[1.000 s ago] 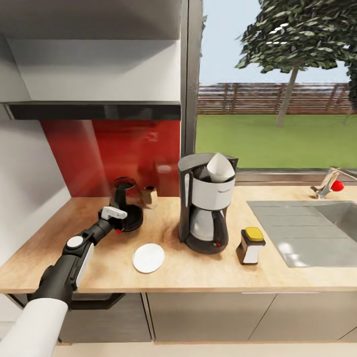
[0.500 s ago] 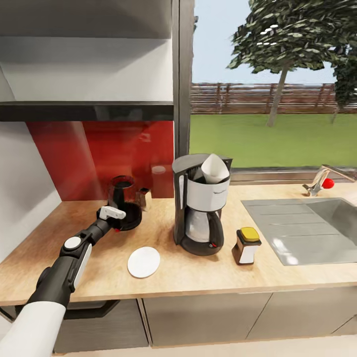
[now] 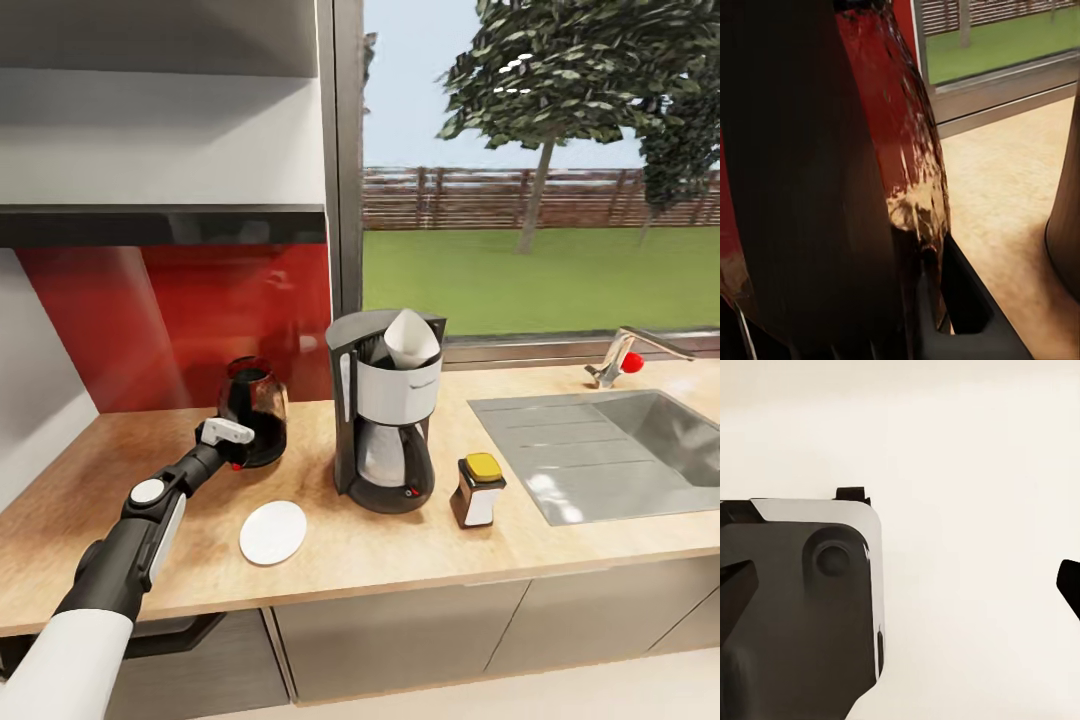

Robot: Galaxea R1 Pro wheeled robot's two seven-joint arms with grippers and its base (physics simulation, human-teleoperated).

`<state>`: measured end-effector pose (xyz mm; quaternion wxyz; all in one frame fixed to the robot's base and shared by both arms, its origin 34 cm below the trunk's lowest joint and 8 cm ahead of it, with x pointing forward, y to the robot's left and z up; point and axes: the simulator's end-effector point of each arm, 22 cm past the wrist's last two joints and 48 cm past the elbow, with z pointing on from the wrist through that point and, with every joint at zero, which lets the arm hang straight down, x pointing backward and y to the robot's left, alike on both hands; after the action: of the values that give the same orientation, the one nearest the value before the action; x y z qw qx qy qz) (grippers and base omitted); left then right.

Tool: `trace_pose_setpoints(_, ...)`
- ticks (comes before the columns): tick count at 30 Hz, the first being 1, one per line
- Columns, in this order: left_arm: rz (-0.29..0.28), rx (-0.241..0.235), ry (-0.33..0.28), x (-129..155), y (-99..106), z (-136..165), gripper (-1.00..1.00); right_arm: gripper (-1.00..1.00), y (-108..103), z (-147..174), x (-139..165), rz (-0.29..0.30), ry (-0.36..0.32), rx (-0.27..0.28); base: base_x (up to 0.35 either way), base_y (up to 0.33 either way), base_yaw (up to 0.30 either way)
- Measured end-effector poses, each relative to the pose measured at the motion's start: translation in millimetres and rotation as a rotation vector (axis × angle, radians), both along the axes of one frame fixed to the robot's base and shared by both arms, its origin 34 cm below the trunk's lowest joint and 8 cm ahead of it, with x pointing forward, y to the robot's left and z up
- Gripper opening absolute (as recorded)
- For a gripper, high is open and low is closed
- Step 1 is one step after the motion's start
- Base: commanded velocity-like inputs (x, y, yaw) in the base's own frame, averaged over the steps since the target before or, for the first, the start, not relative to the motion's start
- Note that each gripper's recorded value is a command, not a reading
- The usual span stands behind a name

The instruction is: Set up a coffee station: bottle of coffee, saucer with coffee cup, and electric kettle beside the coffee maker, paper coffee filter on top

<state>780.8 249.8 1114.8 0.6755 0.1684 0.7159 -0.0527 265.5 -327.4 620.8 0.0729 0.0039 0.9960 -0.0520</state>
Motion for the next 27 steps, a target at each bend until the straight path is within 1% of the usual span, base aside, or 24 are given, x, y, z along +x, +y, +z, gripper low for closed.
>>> trace_pose_setpoints(2, -0.001, 0.002, 0.007, -2, -1, -4, -1.0, 1.0, 0, 0, 0, 0.0, 0.0, 0.0, 0.0, 0.0, -0.001)
trace_pose_setpoints(5, -0.001, 0.004, 0.032, -9, -1, -20, -1.0, 1.0, 0, 0, 0, 0.0, 0.0, 0.0, 0.007, 0.0, 0.0)
trace_pose_setpoints(8, 0.0, -0.001, 0.043, -13, -2, -26, -1.0, 1.0, 0, 0, 0, 0.0, 0.0, 0.0, 0.119, 0.0, 0.0)
trace_pose_setpoints(13, 0.001, -0.002, 0.048, -14, -2, -29, -1.0, 1.0, 0, 0, 0, 0.0, 0.0, 0.0, 0.124, 0.0, 0.0)
trace_pose_setpoints(22, -0.002, -0.001, 0.049, -15, -3, -31, -1.0, 1.0, 0, 0, 0, 0.0, 0.0, 0.0, 0.01, 0.0, -0.001)
trace_pose_setpoints(27, -0.001, 0.0, 0.052, -16, -3, -32, -1.0, 1.0, 0, 0, 0, 0.0, -0.001, 0.0, 0.0, 0.0, -0.16)
